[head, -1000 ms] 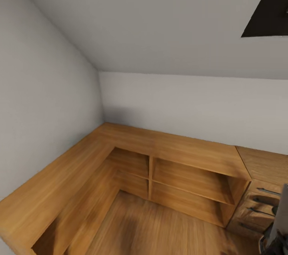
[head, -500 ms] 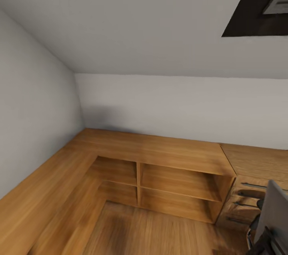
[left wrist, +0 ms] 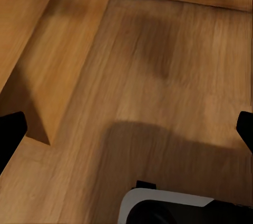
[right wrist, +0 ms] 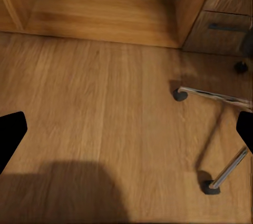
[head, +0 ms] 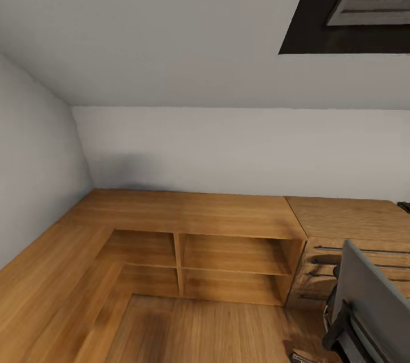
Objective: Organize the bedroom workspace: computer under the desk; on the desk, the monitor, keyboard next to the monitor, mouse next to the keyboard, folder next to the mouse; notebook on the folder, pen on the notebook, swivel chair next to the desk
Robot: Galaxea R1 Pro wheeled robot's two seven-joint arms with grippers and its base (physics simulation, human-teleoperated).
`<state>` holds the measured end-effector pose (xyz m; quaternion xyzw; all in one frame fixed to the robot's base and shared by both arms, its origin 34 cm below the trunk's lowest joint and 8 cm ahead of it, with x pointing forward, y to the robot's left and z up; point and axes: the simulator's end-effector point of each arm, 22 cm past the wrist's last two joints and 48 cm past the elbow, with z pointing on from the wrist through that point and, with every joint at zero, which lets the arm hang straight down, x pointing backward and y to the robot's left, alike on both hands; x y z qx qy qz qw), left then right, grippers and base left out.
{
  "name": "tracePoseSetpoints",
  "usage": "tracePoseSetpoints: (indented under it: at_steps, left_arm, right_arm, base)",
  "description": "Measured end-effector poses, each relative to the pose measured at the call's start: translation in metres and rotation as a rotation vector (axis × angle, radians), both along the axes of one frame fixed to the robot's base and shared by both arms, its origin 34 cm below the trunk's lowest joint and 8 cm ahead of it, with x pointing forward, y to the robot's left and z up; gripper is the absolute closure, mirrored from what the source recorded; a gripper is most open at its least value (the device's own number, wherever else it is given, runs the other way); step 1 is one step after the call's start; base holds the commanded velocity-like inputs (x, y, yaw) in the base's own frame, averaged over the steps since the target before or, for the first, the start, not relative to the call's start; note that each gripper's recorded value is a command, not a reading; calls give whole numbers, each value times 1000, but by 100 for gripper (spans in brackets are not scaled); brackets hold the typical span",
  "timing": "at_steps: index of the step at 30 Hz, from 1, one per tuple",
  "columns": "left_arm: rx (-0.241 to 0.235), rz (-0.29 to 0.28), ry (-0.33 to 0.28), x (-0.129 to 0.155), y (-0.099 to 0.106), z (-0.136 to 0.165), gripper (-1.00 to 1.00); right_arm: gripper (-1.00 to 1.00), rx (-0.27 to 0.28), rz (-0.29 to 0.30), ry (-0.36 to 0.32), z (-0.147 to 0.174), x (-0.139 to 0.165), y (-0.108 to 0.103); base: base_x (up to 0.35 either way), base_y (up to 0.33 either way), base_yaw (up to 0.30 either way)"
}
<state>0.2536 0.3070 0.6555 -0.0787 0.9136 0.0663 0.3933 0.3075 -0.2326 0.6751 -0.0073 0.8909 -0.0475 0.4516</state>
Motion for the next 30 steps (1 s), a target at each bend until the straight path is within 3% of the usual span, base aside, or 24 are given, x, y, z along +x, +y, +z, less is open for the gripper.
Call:
tracePoseSetpoints:
  at_steps: [23, 30]
  left_arm:
    - [0, 0, 0, 0, 0, 0, -100]
    - [0, 0, 0, 0, 0, 0, -100]
  right_arm:
    - [-100, 0, 0, -2, 0, 0, 0]
    - [-100, 0, 0, -2, 0, 0, 0]
  base:
    - [1, 0, -273]
    - [125, 81, -273]
